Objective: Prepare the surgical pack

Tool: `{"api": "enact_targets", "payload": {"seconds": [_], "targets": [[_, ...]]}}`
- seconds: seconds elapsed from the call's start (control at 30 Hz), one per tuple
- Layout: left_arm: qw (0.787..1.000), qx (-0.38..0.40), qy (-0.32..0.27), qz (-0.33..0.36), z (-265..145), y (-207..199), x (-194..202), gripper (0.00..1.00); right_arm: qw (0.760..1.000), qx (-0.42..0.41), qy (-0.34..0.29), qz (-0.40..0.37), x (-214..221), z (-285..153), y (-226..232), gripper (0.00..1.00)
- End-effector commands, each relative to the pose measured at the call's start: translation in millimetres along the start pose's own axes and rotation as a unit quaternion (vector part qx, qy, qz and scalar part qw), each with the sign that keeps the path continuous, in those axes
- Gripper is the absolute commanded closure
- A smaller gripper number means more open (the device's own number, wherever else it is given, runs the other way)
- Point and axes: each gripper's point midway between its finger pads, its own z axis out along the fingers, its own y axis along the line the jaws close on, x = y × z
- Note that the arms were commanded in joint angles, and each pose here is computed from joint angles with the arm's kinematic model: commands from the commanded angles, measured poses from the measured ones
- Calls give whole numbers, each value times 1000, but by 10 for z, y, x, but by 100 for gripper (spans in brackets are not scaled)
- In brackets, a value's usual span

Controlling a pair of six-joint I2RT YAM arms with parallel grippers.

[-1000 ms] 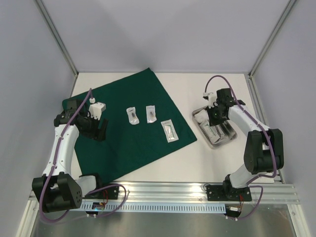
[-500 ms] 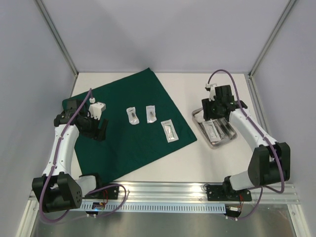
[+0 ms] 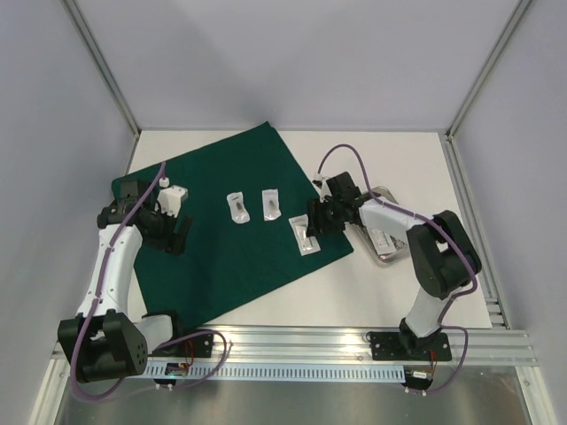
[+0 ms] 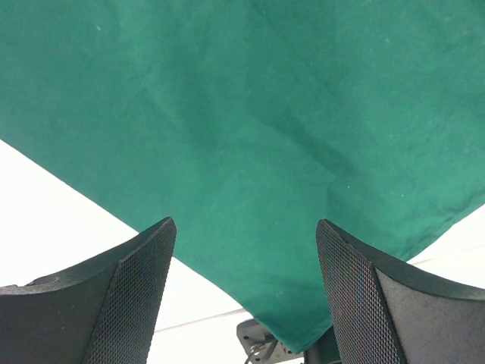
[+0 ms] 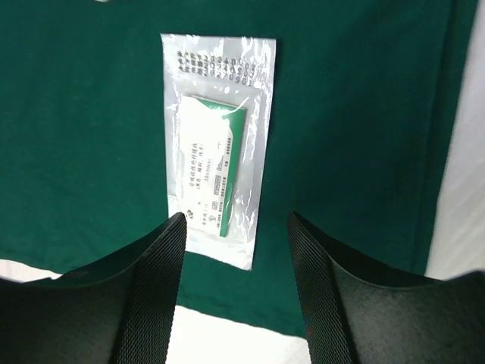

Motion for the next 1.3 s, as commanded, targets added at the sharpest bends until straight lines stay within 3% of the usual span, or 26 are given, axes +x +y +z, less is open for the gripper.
{"api": "enact_targets", "payload": {"seconds": [0.0,0.57,0.73,0.8,1.0,1.17,1.27], "targets": [[1000,-10,0,9,-15,24,41,16,999,-47,-26,6,-246,54,189,42],[1000,-7,-1,8,18,28,20,16,994,-99,15,42,-90,483,206,50],[1000,-7,-1,8,21,28,21,16,993,-96,30,57,-39,597,146,70],[1000,-7,-1,9,18,29,20,16,993,-97,39,56,3,625,144,74],[1000,-7,-3,9,9,24,13,16,995,-64,46,56,101,542,79,61],[1000,-5,-2,10,18,20,23,16,998,20,-4,-54,-53,244,176,51],[1000,-4,-2,9,19,15,26,16,984,104,-23,-142,-114,135,193,47]]}}
